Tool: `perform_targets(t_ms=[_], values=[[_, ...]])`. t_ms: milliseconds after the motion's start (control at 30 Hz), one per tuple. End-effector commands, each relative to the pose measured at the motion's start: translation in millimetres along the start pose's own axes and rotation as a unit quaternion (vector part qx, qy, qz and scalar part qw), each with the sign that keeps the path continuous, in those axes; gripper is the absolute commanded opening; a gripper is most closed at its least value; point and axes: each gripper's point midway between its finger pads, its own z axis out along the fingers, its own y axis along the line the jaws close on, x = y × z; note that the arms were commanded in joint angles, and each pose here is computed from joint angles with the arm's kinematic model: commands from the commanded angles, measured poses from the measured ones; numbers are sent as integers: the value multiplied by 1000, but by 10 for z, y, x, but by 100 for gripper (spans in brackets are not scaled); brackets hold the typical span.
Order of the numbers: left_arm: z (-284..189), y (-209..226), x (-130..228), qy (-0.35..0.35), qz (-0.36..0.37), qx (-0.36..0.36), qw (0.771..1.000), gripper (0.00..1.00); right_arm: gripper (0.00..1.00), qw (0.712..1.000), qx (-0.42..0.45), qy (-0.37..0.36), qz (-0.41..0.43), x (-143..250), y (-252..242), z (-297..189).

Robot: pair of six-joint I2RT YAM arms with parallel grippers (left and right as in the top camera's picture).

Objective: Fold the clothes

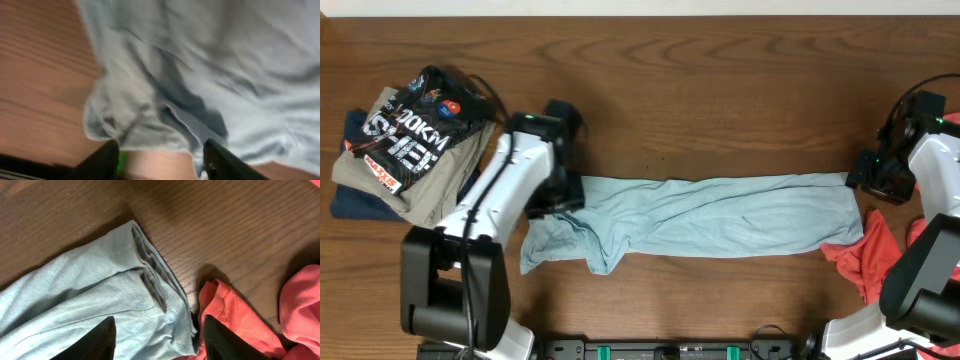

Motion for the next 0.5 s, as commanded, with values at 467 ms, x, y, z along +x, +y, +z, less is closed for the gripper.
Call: perform_targets(t_ms=[467], values=[[367, -91, 261, 56, -28, 44, 997, 60, 63, 1000, 0, 2, -28, 25, -22, 3]])
